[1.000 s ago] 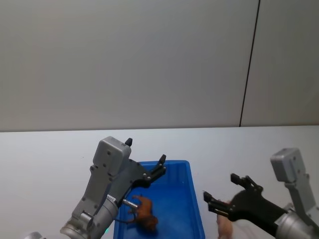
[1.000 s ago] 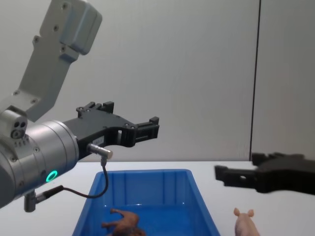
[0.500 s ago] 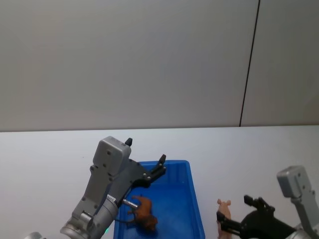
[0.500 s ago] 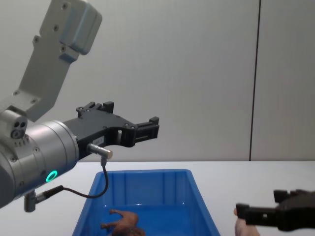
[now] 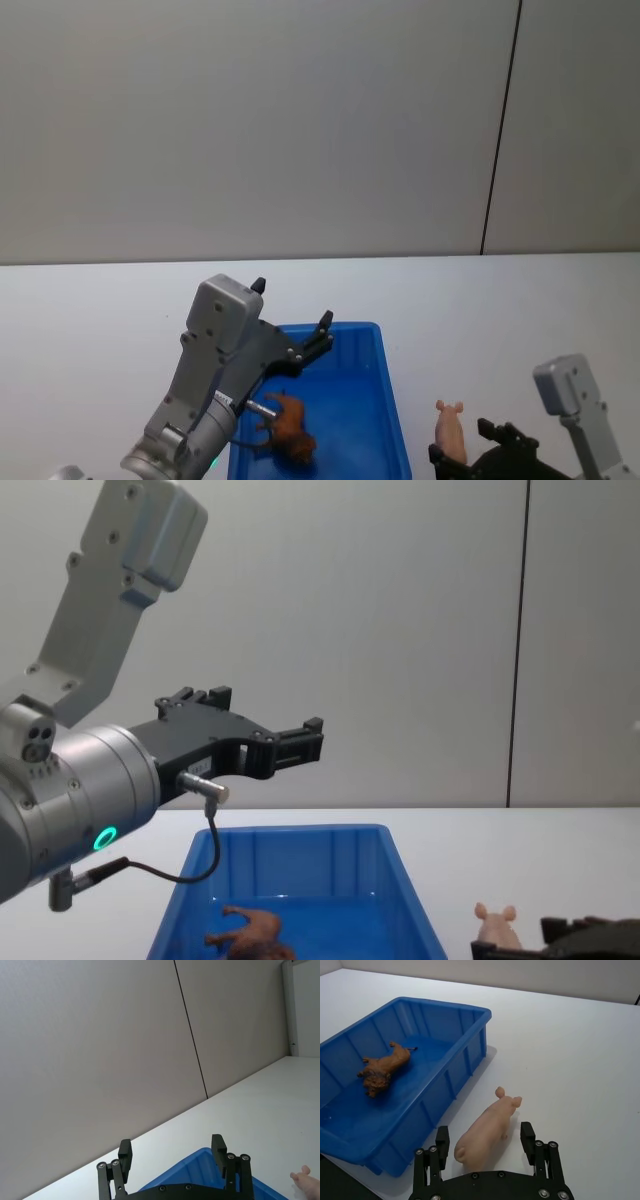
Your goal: Pick up the two dolls from the table and place them into the box.
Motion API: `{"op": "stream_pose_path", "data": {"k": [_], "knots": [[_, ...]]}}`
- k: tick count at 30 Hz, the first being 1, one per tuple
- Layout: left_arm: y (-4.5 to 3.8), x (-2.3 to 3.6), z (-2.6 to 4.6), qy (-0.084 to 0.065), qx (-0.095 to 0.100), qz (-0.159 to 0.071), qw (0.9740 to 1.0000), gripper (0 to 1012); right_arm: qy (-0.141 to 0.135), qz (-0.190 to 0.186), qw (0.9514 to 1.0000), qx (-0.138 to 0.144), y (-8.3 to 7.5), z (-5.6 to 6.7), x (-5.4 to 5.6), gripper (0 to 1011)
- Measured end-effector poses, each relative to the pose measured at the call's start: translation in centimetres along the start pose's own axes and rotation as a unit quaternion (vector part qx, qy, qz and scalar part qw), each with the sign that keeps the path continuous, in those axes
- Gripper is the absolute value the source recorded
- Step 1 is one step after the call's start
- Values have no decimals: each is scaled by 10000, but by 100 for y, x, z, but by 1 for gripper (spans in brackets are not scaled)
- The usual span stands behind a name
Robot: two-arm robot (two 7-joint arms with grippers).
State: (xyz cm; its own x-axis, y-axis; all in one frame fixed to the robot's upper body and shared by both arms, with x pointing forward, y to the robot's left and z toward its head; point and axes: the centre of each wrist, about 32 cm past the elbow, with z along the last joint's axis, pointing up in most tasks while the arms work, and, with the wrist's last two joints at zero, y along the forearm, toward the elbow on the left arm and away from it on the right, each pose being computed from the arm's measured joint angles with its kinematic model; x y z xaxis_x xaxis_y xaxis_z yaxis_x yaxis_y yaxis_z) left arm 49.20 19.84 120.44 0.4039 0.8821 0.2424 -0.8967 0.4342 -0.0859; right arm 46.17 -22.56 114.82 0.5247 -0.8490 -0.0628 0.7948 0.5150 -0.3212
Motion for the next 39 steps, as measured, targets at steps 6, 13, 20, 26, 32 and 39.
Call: {"op": "stream_pose_path", "data": {"k": [6, 13, 20, 26, 32, 39], "knots": [[0, 0, 0, 0, 0, 0, 10000, 1001, 57, -36, 10000, -47, 62, -27, -30, 768], [0, 0, 0, 0, 0, 0, 10000, 1001, 112, -128, 9998, -106, 133, -50, -60, 514], [0, 0, 0, 0, 0, 0, 10000, 1001, 96, -251, 9996, -120, 166, -52, -82, 378], [0, 0, 0, 0, 0, 0, 10000, 1001, -7, -405, 9992, -20, 168, -36, -98, 378], [0, 0, 0, 0, 0, 0, 10000, 1001, -135, -489, 9984, 242, 146, 37, -127, 378], [0, 0, 0, 0, 0, 0, 10000, 1001, -266, -409, 9968, 636, 103, 198, -154, 378]]}}
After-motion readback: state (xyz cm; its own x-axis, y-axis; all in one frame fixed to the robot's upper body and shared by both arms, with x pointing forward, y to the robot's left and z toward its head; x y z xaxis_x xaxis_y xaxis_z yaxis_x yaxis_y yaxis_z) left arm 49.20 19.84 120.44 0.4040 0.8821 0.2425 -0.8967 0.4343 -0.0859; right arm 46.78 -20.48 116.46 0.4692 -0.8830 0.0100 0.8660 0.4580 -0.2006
